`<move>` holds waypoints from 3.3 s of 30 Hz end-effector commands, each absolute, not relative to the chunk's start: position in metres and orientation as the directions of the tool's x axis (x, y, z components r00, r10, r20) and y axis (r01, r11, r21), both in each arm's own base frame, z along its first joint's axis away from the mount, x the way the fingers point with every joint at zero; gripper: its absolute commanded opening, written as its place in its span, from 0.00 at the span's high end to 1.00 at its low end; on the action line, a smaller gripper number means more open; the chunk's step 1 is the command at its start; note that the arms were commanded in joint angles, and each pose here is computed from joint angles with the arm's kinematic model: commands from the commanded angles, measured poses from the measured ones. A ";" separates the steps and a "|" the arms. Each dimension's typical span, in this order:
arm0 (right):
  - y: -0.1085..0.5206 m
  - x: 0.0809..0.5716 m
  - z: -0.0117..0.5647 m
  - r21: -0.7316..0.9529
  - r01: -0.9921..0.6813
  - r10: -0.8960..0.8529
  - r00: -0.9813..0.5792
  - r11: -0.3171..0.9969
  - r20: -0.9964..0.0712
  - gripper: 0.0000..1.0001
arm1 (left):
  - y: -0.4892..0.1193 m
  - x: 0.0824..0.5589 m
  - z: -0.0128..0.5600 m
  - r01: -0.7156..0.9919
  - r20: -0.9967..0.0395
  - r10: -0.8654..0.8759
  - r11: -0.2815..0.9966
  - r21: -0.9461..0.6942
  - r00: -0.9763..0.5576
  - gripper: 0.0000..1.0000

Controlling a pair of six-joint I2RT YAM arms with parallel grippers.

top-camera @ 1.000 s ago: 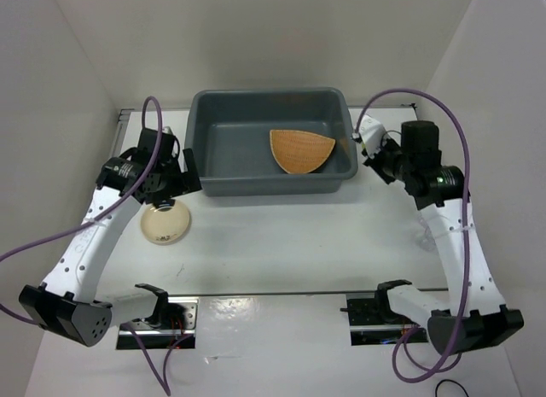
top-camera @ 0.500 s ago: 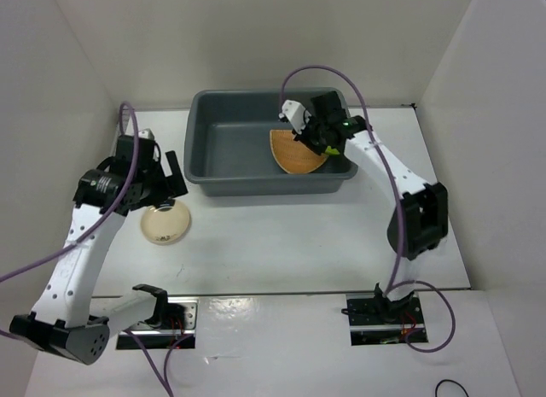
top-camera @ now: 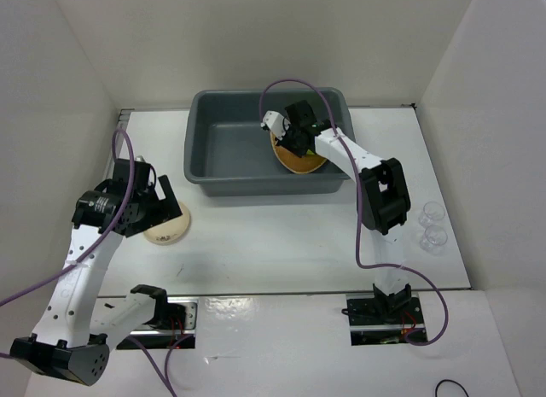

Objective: Place the mixed dishes into the plastic bin

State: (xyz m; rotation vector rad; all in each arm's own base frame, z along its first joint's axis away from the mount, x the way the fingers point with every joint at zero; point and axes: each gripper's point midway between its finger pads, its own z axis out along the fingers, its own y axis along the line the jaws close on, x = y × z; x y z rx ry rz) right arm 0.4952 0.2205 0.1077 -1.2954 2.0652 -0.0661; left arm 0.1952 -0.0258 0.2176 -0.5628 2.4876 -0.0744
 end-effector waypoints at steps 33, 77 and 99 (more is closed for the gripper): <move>0.050 0.298 0.179 -0.430 -0.331 -0.541 -0.439 0.840 -0.717 0.13 | 0.015 0.217 0.074 -0.843 -0.018 -0.990 -0.108 -0.526 0.138 0.00; 0.032 0.263 0.160 -0.395 -0.328 -0.512 -0.481 0.858 -0.711 0.02 | 0.064 0.391 0.298 -0.378 -0.232 -0.963 0.166 -0.911 0.135 1.00; 0.020 0.255 0.191 -0.418 -0.221 -0.472 -0.373 0.881 -0.799 0.02 | -0.309 0.545 0.224 -0.064 -0.278 -0.442 0.617 -0.785 -0.853 1.00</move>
